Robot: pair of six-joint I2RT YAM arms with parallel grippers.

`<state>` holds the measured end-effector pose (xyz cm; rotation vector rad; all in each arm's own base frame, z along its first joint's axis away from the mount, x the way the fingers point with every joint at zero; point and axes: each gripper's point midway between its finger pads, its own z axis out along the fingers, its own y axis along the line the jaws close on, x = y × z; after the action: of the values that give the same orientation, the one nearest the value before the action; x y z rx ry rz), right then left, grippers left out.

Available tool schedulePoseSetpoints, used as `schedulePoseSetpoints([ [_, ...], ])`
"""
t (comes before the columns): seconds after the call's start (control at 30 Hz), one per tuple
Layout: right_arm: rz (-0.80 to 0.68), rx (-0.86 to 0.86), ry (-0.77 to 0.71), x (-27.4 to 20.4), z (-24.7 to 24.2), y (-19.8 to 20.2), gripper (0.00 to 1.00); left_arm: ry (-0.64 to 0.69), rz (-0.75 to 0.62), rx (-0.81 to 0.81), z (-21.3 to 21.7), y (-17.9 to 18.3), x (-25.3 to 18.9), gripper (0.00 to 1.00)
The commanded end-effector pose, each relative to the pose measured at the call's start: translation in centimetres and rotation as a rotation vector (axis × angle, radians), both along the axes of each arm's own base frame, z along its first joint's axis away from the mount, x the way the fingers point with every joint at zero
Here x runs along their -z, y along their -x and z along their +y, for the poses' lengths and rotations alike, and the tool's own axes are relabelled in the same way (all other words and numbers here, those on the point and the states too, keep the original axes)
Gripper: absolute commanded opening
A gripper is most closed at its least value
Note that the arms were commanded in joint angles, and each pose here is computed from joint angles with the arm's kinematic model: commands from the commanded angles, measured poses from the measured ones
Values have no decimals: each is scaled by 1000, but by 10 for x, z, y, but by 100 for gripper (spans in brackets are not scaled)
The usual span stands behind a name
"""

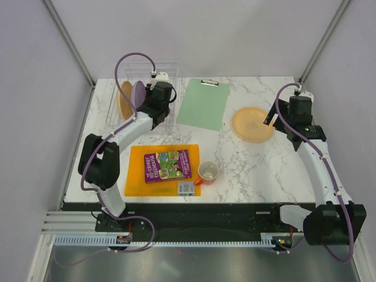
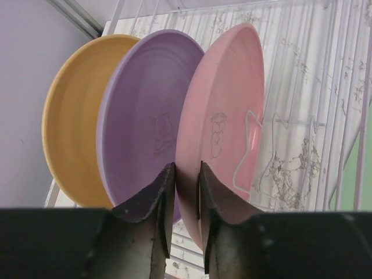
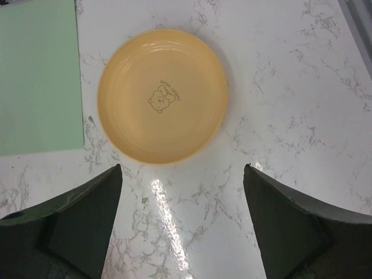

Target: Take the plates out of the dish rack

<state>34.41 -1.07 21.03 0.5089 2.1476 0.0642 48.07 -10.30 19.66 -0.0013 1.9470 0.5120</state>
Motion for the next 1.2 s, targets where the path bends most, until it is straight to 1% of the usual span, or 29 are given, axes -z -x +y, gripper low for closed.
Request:
schedulePoseSetpoints([
  [0.0, -8, -14, 12, 0, 0, 1, 92, 6, -59, -56, 7, -6, -20, 21],
  [0.03, -7, -15, 9, 1, 1, 1, 92, 7, -65, -59, 7, -5, -23, 15],
  [0.07, -3, -18, 10, 3, 1, 0, 92, 5, -67, -62, 7, -5, -24, 5],
  [0.1, -1, -16, 8, 4, 1, 0, 92, 5, -72, -70, 9, -4, -26, 2],
  [0.3, 13, -31, -2, 10, 4, -1, 92, -43, -97, -123, 16, -2, -41, 2],
  [0.47, 18, -38, -7, 12, 6, -1, 92, -137, -125, -178, 16, 0, -60, 2],
  [0.5, 16, -41, -6, 11, 6, -1, 92, -167, -121, -189, 16, 1, -61, 2],
  [0.53, 17, -40, -5, 11, 6, -1, 92, -184, -142, -217, 17, 2, -67, 2],
  [0.6, 15, -45, -6, 11, 6, -1, 92, -231, -169, -222, 12, 1, -78, 2],
  [0.63, 13, -44, -8, 10, 6, -1, 92, -254, -185, -257, 14, 4, -84, 2],
  [0.67, 14, -49, -8, 10, 7, -1, 92, -336, -154, -248, 13, 6, -84, 2],
  [0.7, 12, -49, -10, 10, 8, -1, 92, -317, -211, -271, 11, 4, -95, 2],
  [0.73, 12, -49, -10, 10, 7, -1, 92, -337, -217, -296, 13, 6, -99, 2],
  [0.77, 12, -53, -11, 10, 8, -1, 92, -430, -174, -283, 11, 9, -100, 2],
  [0.8, 10, -53, -13, 9, 8, -1, 92, -378, -261, -325, 12, 11, -115, 2],
  [0.83, 10, -56, -15, 9, 9, -1, 92, -399, -273, -328, 12, 12, -120, 2],
  [0.87, 6, -56, -17, 7, 9, -1, 92, -495, -242, -316, 12, 18, -129, 2],
  [0.9, 7, -57, -18, 7, 9, -1, 92, -524, -246, -324, 11, 18, -128, 2],
  [0.93, 6, -61, -18, 7, 10, -1, 92, -448, -357, -377, 14, 26, -147, 2],
  [0.97, 1, -61, -20, 4, 10, -1, 92, -545, -312, -386, 17, 32, -154, 2],
  [1.0, -1, -62, -21, 3, 10, 0, 92, -567, -307, -402, 17, 32, -153, 2],
  [1.03, -5, -63, -22, 1, 11, -1, 92, -561, -328, -441, 22, 40, -165, 2],
  [1.07, -7, -65, -22, 0, 11, 0, 92, -567, -321, -449, 23, 41, -166, 2],
  [1.17, -24, -74, -30, -8, 13, 0, 92, -528, -313, -445, 19, 50, -172, 2],
])
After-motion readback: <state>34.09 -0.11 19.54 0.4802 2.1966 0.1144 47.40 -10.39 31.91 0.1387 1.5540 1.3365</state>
